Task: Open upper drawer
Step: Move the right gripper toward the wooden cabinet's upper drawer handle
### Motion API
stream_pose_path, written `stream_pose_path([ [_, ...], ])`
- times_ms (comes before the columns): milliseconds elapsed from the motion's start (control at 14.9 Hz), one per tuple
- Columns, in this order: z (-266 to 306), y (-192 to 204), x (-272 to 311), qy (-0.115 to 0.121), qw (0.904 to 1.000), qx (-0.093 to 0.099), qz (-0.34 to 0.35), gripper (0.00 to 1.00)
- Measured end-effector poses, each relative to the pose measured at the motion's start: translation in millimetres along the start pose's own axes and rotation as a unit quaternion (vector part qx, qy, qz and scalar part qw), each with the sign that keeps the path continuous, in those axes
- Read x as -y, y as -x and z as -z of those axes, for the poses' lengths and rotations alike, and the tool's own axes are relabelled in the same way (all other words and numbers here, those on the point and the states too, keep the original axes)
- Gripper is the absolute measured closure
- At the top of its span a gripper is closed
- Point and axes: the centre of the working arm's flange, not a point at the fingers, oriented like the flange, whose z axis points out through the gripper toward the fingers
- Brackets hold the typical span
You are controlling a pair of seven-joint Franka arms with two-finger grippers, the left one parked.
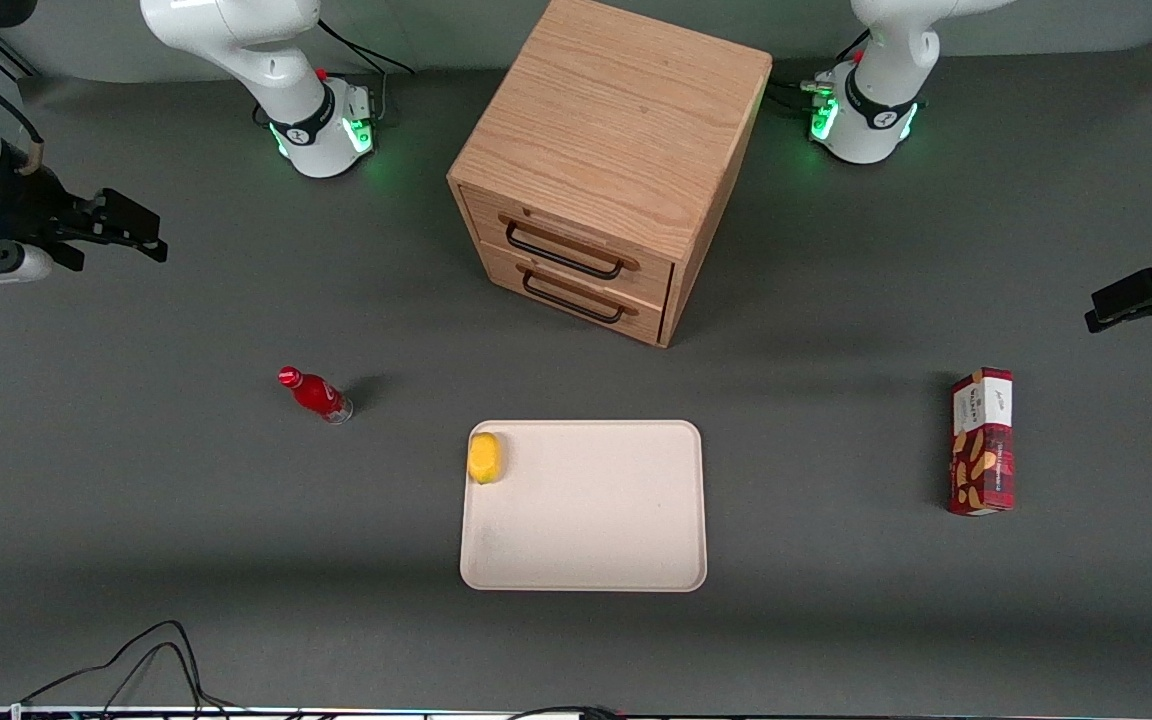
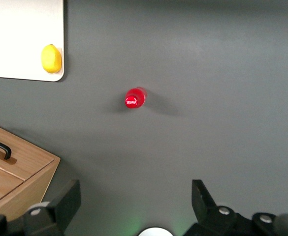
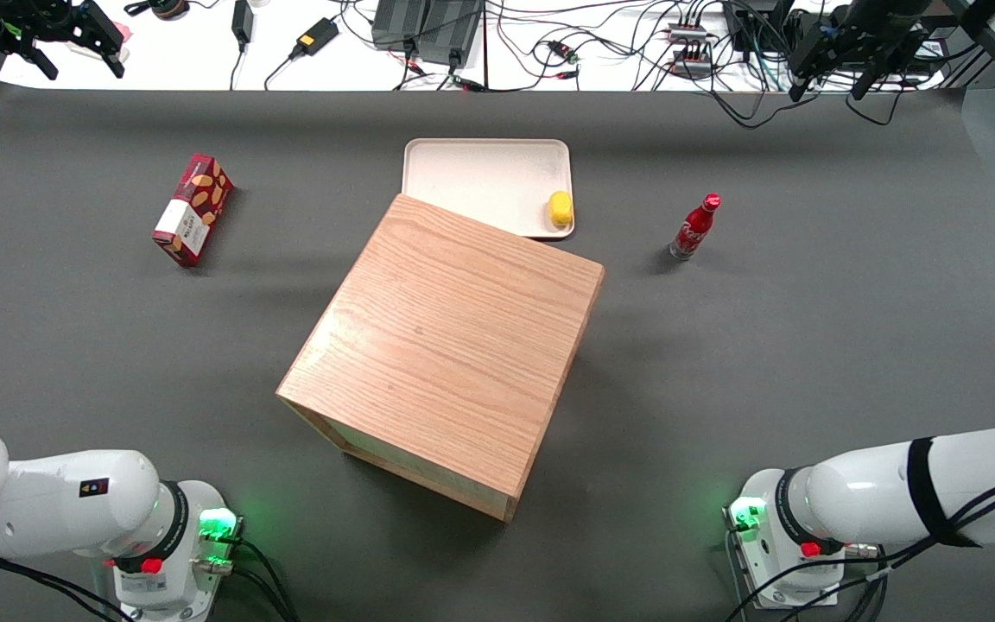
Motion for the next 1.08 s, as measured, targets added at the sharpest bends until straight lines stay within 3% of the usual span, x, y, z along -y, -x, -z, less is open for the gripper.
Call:
stream_pose_path([
  [403,-2.9,-2.7,4.3,0.001,1.0000,0.000,0.004,0.00],
  [1076,-7.2,1.8,83.9,0.002,0.9973,-0.003,0.073,0.00],
])
